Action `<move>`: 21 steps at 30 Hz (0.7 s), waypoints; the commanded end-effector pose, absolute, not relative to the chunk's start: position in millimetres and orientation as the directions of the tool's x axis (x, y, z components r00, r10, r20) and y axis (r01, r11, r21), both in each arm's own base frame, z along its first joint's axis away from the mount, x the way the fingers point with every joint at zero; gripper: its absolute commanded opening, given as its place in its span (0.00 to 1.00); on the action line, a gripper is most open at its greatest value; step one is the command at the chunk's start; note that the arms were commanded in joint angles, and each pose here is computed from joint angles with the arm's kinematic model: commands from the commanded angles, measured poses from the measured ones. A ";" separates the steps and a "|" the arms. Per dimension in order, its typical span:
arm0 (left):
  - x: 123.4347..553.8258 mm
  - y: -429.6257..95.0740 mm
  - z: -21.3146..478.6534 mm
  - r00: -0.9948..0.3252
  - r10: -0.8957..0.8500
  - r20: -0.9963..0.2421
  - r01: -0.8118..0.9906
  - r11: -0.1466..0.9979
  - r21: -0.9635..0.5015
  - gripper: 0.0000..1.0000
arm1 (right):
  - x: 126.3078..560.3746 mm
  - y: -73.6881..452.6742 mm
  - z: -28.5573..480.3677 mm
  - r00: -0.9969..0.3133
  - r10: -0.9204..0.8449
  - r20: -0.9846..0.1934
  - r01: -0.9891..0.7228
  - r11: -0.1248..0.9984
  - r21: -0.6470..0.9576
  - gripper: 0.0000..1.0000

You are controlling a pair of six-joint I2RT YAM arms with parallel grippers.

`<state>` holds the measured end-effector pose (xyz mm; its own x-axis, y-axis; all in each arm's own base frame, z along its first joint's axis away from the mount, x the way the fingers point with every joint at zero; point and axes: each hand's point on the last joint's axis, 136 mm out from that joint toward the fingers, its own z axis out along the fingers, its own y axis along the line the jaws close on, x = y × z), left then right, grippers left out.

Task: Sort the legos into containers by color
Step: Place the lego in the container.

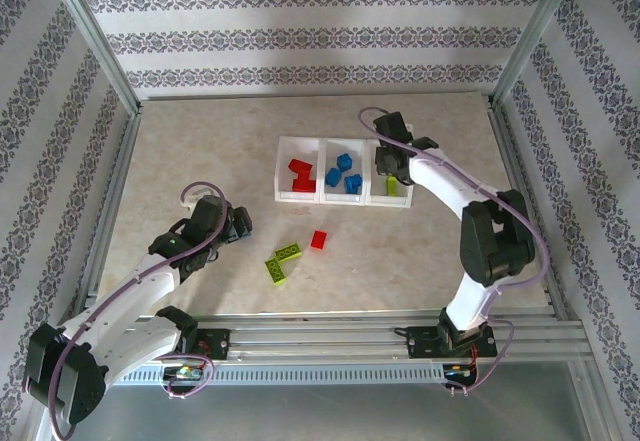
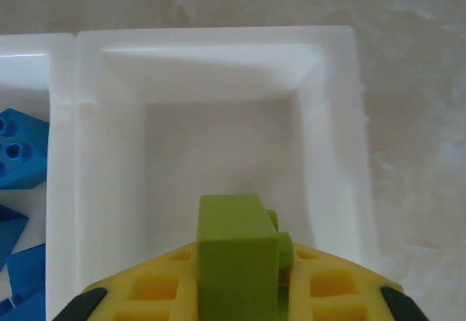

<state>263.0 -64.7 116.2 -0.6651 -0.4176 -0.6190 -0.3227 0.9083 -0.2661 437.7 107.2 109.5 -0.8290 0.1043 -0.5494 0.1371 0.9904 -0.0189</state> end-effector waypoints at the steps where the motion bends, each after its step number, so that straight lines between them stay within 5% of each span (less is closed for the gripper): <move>1: 256.9 -58.6 109.9 -0.676 -0.427 -0.601 -0.348 0.904 -0.250 1.00 | 447.8 114.6 105.5 -0.839 0.085 -0.538 0.104 0.995 -0.005 0.18; 21: 252.5 -53.3 104.8 -0.679 -0.435 -0.592 -0.371 0.898 -0.234 1.00 | 446.1 113.6 72.4 -0.881 0.100 -0.461 0.111 0.994 0.004 0.38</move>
